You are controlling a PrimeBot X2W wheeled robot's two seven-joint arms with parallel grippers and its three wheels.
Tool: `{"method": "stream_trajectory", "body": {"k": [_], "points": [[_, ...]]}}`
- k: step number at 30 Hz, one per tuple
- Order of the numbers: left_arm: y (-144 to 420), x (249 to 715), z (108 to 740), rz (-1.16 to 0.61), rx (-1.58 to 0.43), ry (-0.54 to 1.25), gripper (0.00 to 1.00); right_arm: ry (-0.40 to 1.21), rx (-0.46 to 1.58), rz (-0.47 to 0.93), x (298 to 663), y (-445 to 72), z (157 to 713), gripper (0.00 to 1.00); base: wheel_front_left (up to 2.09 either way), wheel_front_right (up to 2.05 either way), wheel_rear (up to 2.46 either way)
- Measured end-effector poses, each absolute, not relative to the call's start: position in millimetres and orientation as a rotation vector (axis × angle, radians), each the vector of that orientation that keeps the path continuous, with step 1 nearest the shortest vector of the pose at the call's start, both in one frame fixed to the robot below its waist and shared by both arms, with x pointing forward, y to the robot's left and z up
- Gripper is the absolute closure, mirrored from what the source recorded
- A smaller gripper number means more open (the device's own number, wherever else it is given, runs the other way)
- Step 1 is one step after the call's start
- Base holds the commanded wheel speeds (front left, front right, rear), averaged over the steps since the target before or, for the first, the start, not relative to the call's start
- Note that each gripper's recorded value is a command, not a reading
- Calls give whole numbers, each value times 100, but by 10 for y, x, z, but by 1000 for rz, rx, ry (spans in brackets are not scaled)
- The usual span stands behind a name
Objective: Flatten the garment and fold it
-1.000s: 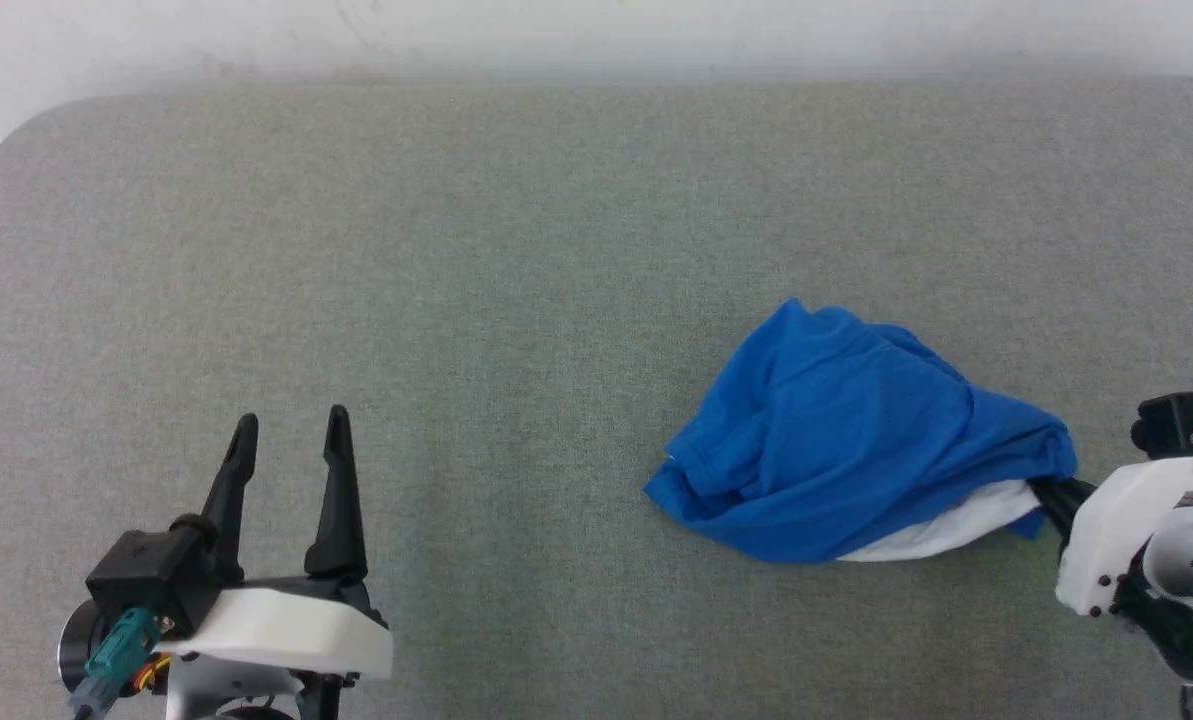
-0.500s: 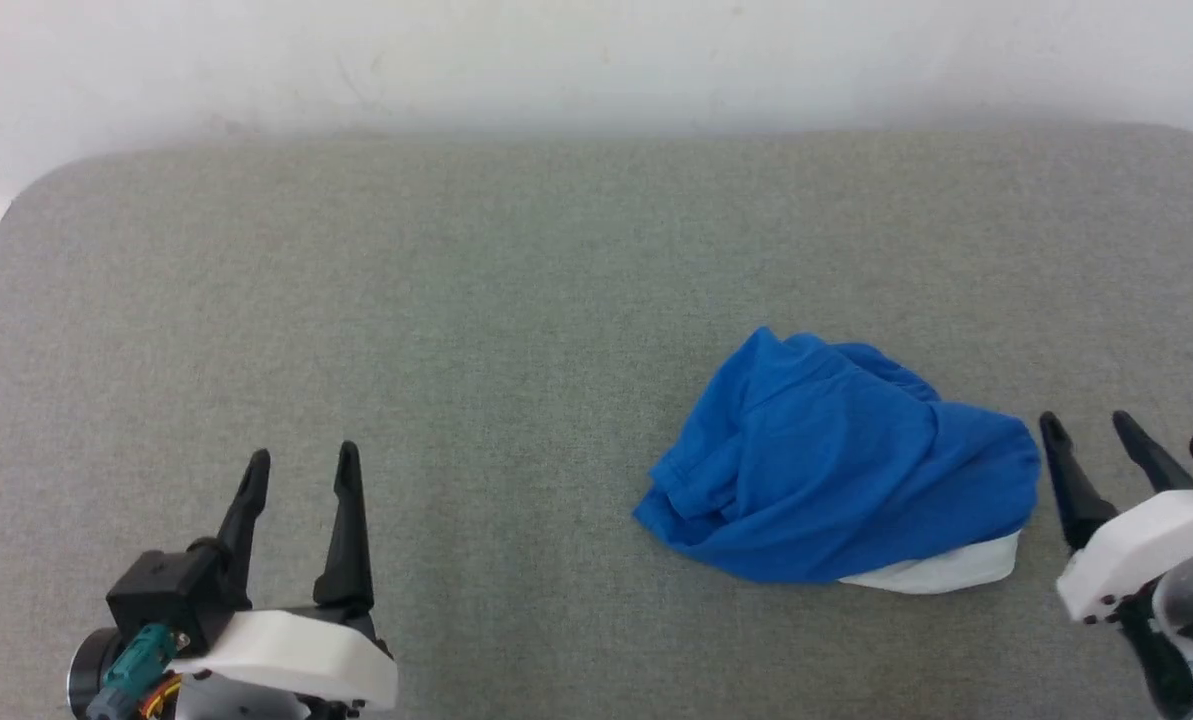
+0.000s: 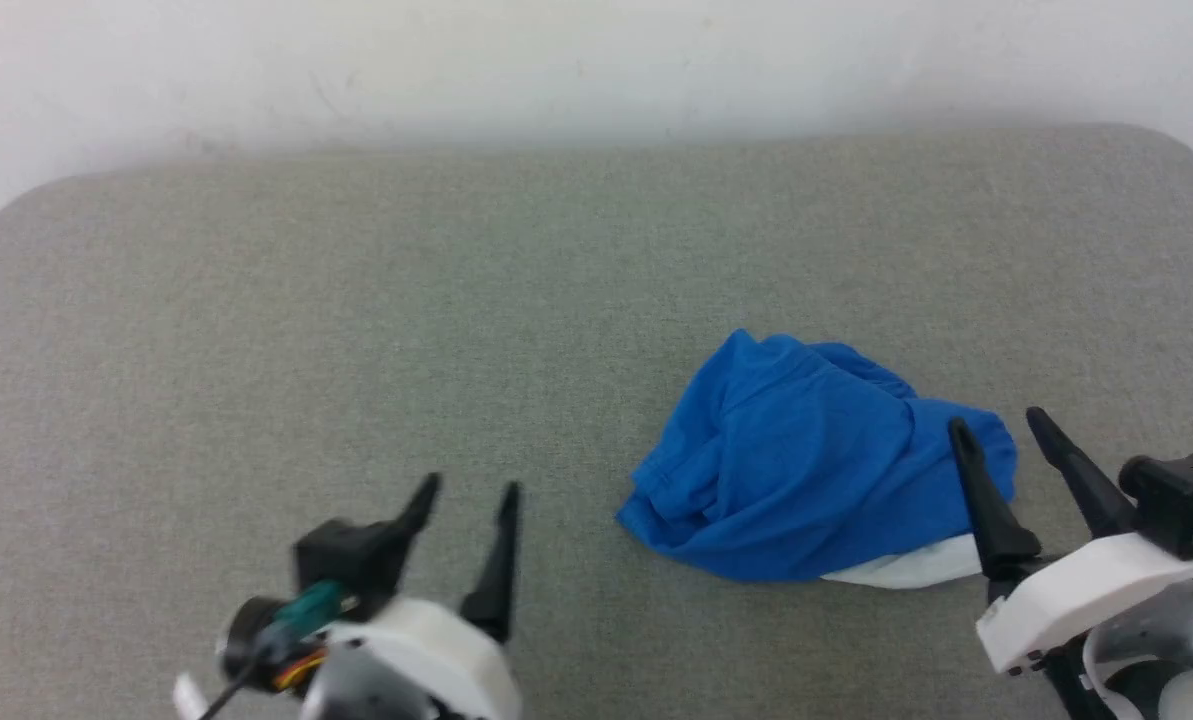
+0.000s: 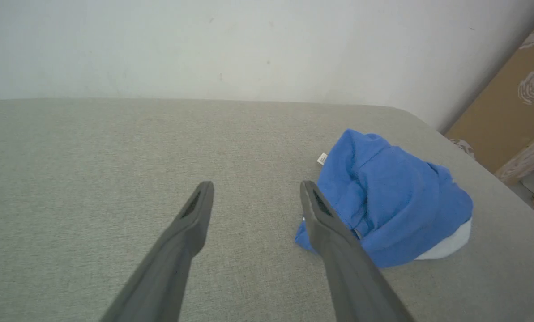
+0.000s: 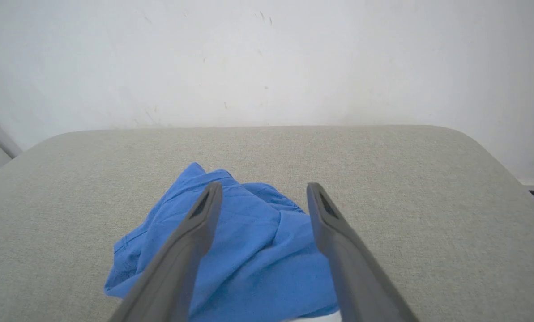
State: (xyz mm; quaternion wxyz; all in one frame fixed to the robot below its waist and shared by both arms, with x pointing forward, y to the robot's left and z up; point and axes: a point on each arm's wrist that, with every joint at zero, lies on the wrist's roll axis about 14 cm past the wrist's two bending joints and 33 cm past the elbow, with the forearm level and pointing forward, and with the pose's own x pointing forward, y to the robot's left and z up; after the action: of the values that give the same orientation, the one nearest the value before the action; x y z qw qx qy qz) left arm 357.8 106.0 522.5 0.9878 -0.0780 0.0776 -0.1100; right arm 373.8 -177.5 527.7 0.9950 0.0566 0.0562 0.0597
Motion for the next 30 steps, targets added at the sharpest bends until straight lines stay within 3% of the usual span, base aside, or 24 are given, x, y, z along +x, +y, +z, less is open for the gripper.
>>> {"method": "stream_trajectory", "body": {"k": [7,14,29,30], "points": [[309,3732,5049,-456,-124,274,0,81,119,159,3700,-1609,5386,0,0,0,0],[-84,3829,4629,-596,4,452,0,72,133,156,3641,-1580,5418,0,0,0,0],[-50,3963,3726,-752,466,890,0,143,143,86,3616,-1737,5187,0,0,0,0],[-58,3958,3706,-765,486,914,4,143,145,83,3616,-1743,5181,0,0,0,0]]}}
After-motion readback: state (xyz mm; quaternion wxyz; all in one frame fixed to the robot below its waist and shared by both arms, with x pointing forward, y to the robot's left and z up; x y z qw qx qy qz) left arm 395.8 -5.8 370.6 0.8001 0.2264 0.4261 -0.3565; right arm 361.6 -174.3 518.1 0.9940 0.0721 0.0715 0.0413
